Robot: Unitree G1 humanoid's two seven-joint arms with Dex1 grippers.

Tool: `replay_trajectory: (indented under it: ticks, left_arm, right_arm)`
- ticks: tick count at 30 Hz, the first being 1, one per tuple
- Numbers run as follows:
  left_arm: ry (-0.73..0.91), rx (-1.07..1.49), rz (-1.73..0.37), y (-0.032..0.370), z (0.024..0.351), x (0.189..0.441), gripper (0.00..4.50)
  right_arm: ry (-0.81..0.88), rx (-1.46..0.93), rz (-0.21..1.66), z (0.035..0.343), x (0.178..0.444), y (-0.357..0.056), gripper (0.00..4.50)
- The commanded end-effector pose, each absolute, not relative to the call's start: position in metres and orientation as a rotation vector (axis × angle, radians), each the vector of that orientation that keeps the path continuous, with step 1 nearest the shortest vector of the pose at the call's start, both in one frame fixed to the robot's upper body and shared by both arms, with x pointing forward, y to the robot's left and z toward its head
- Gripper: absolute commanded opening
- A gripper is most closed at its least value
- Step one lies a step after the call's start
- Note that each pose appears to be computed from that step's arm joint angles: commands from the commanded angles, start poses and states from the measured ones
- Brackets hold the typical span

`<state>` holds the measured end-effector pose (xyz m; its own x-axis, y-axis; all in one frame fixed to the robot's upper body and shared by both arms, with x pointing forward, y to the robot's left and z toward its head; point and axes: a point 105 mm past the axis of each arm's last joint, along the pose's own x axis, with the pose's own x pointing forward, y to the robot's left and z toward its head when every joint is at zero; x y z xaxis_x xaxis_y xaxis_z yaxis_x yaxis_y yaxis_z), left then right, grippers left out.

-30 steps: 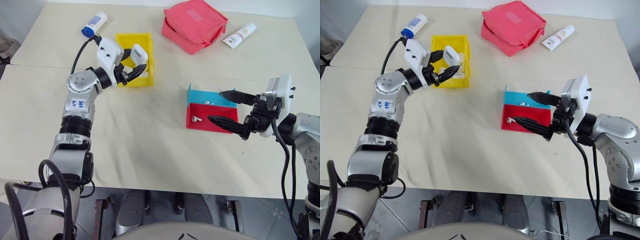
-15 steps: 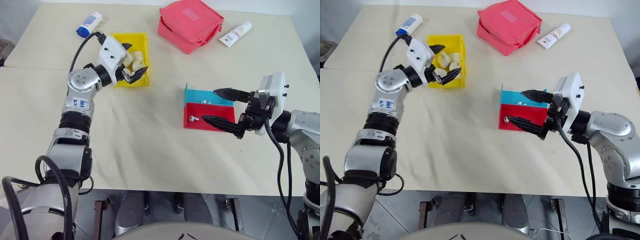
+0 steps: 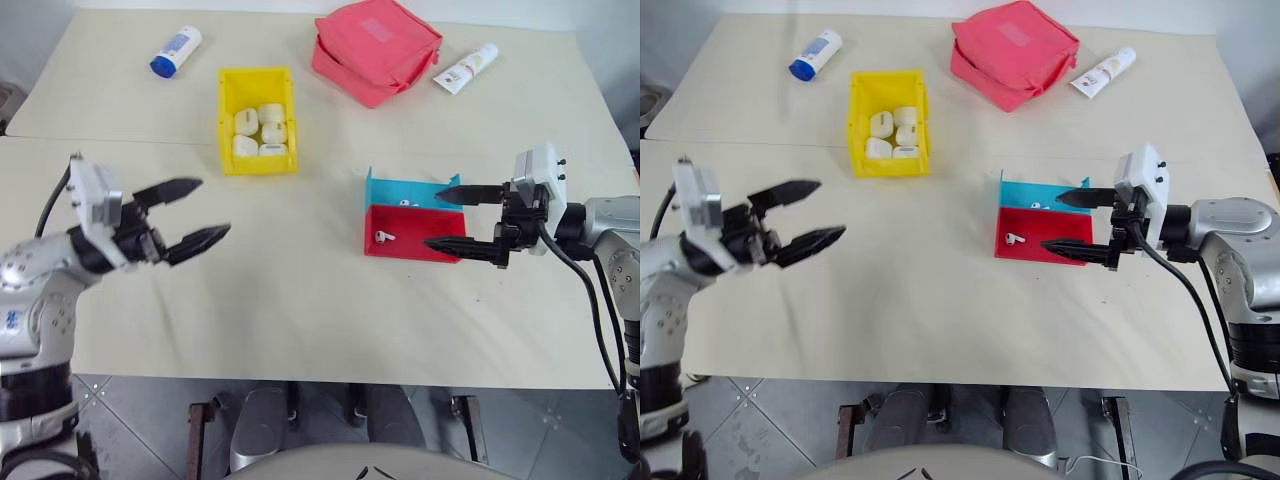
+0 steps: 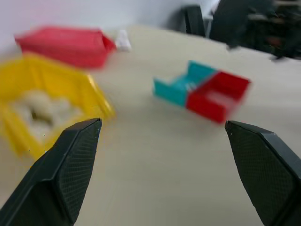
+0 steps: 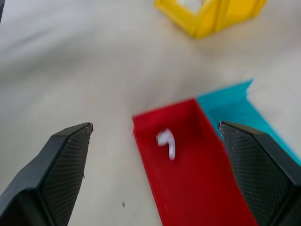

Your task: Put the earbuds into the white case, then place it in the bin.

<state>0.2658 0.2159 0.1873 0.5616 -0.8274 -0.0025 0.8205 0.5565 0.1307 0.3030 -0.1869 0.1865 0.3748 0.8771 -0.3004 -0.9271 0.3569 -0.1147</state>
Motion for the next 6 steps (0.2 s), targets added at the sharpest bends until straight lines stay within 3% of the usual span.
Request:
replay_trajectory:
  ticks: [1,6]
  left_arm:
    - [-0.146,0.177,-0.947,0.224,0.206,0.255,4.48]
    - [-0.204,0.208,-0.879,0.234,0.211,0.256,4.48]
  right_arm:
    - [0.200,-0.316,1.179,0.187,0.306,-0.198,4.50]
    - [0.217,-0.311,1.172,0.182,0.309,-0.203,4.50]
